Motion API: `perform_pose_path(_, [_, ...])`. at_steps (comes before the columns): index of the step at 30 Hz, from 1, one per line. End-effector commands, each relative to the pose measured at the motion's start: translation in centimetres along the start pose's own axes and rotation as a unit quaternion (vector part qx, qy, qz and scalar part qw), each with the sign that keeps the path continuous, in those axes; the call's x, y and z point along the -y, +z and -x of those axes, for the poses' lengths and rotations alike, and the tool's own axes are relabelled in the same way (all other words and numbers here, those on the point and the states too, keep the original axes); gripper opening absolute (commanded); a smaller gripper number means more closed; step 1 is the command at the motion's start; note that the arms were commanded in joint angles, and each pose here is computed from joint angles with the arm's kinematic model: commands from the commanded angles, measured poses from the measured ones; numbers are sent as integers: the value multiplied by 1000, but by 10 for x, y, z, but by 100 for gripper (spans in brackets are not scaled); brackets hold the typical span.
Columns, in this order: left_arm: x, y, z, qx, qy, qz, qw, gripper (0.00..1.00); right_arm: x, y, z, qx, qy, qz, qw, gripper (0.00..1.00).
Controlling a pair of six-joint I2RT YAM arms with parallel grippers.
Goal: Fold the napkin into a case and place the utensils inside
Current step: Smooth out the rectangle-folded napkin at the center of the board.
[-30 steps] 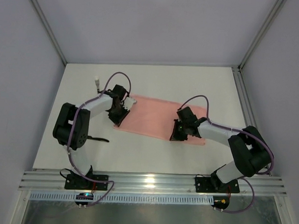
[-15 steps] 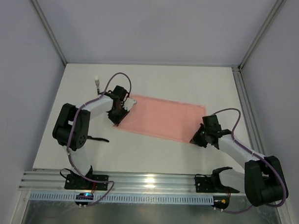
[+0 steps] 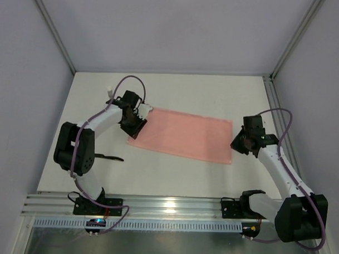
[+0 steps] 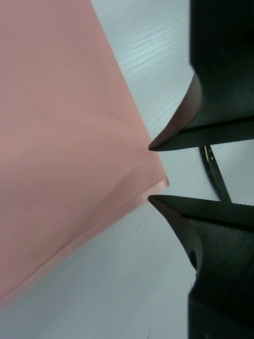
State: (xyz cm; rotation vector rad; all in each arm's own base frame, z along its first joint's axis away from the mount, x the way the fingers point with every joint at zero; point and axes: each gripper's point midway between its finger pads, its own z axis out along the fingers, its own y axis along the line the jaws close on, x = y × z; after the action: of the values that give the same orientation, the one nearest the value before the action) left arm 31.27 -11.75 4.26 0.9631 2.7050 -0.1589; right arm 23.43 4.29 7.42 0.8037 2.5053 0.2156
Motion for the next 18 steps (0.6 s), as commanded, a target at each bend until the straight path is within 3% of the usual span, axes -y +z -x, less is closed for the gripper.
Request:
perform_pose_path(1, [-17,-60,53,104,-6,2,995,43,-46,-25,65,63,-45,43,996,4])
perform_pose_path(6, [-74,-71,99,129,-52,58,989,45,-107,-11,122,66,-95,95,989,10])
perform_pose_path(9, [-84,-37,106,94,-80,38,992,44,-140,18,138,36,-111,121,986,10])
perform_pose_path(10, [-87,-26,118,94,-83,30,992,44,-146,40,137,15,-113,121,986,10])
perform_pose_path(13, [-98,-7,133,95,-101,34,990,42,-185,51,149,15,-126,158,979,10])
perform_pose_path(18, [-109,13,150,101,-107,37,988,37,-250,89,134,-17,-171,206,963,10])
